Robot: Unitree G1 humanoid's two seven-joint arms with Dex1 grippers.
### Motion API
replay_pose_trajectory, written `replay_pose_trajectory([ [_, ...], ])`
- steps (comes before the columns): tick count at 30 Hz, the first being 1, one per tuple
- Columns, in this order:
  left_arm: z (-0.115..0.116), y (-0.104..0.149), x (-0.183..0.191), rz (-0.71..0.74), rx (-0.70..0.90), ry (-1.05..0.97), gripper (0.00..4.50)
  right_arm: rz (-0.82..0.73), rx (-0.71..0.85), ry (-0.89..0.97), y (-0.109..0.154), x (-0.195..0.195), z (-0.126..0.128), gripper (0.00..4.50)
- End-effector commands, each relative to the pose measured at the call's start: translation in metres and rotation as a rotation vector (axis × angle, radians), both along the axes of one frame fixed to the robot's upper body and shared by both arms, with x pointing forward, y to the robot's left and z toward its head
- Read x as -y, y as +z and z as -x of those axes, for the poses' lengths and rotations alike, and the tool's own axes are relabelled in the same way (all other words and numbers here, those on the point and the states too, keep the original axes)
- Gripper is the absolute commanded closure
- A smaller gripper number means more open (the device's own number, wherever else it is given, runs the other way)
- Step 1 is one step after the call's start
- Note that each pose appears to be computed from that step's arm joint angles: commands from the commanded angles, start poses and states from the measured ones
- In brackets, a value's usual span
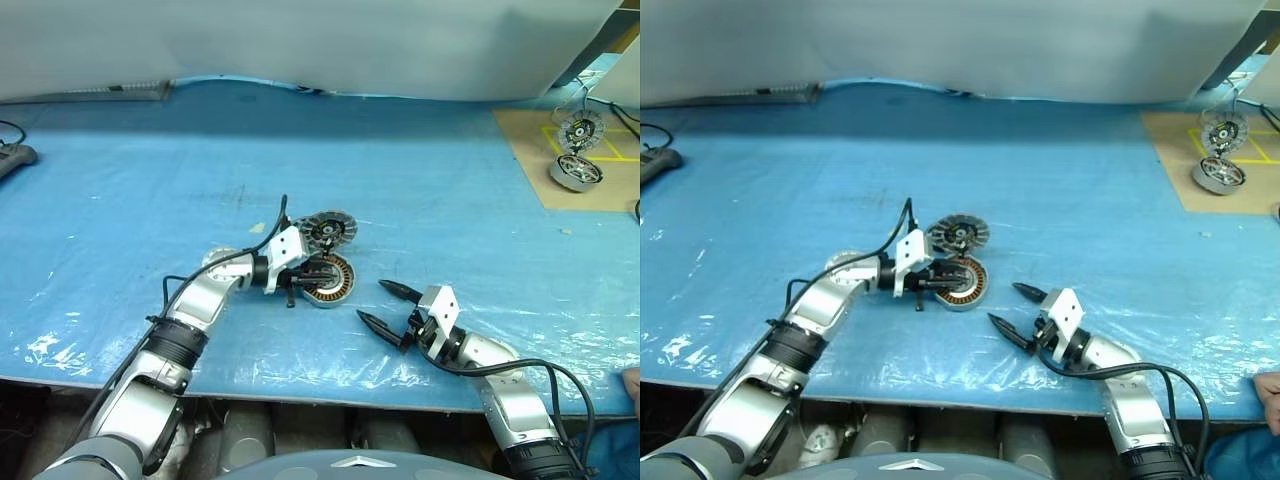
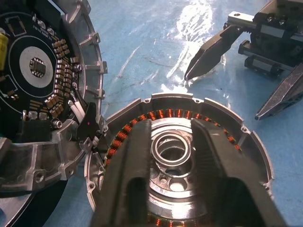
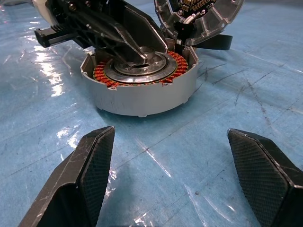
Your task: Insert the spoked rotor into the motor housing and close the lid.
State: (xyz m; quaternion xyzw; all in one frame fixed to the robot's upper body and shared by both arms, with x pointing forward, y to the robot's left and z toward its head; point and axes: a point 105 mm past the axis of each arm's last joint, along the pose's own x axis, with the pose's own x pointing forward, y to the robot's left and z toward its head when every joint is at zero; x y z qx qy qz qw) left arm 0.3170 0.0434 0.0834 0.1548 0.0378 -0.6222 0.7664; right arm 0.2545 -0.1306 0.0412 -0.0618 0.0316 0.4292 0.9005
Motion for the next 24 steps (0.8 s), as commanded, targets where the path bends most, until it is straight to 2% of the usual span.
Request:
replay_pose_trajectory([
  [1,-0.001,0.014,0.004,0.045,0.046,-0.004,1.87,-0.019,0.043,0.012,0.011,-0.004,-0.001,0.46],
  [2,0.000,0.021,0.004,0.080,0.046,-0.002,1.54,-0.021,0.046,0.009,0.013,-0.003,-0.002,0.46],
  [6,0.007,0.034,-0.001,0.160,0.024,-0.011,1.54,-0.029,0.061,-0.015,0.021,0.003,-0.004,0.46],
  [9,0.015,0.039,-0.012,0.199,-0.006,0.011,2.14,-0.050,0.051,-0.084,0.037,0.011,-0.014,0.46],
  [13,0.021,0.034,-0.027,0.221,-0.017,0.075,3.54,-0.076,0.066,-0.105,0.060,0.013,-0.025,0.46],
  [15,0.022,0.029,-0.034,0.228,0.009,0.123,4.30,-0.081,0.071,-0.079,0.070,0.007,-0.027,1.11],
  [16,0.022,0.028,-0.037,0.241,0.011,0.149,4.50,-0.073,0.074,-0.064,0.073,0.003,-0.027,1.38],
  [24,0.029,0.014,-0.059,0.299,0.083,0.319,4.50,-0.028,0.046,0.060,0.087,-0.037,-0.026,4.26],
])
